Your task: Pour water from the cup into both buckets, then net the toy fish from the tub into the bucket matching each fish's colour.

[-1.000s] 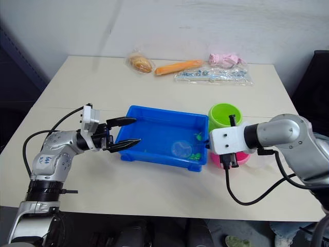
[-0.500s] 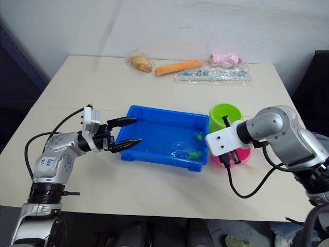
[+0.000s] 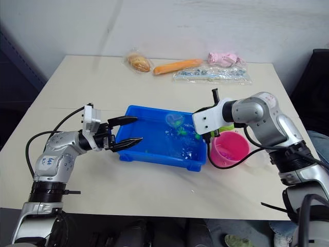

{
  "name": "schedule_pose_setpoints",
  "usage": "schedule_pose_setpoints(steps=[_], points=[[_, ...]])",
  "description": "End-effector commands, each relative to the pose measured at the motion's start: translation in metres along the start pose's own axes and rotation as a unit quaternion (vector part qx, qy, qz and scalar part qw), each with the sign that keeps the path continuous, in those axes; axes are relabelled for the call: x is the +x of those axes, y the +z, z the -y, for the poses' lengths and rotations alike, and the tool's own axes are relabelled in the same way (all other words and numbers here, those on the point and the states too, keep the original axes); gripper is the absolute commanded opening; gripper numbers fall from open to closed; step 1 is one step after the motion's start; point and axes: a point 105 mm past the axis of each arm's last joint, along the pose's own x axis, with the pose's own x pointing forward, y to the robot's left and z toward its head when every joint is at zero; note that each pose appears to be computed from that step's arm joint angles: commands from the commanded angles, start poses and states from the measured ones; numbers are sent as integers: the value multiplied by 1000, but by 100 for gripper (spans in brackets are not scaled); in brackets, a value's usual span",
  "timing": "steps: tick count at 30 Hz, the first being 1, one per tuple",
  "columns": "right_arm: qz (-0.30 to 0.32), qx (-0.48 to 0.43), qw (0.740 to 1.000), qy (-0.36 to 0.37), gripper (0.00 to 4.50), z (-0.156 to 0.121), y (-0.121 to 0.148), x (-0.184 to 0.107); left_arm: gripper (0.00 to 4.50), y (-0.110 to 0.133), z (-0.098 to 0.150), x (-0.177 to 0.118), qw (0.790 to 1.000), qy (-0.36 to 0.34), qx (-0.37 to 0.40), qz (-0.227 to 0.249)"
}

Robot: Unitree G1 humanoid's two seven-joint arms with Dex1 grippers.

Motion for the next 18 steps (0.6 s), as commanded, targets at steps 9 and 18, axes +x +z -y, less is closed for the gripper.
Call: schedule_pose_setpoints(steps=[9, 18], points=[[-21, 58, 998, -13, 0, -15, -1, -45, 445, 8, -1, -1, 1000, -10, 9, 5], [-67, 50, 996, -36, 0, -11, -12, -42, 445, 9, -2, 4, 1000, -20, 8, 4]])
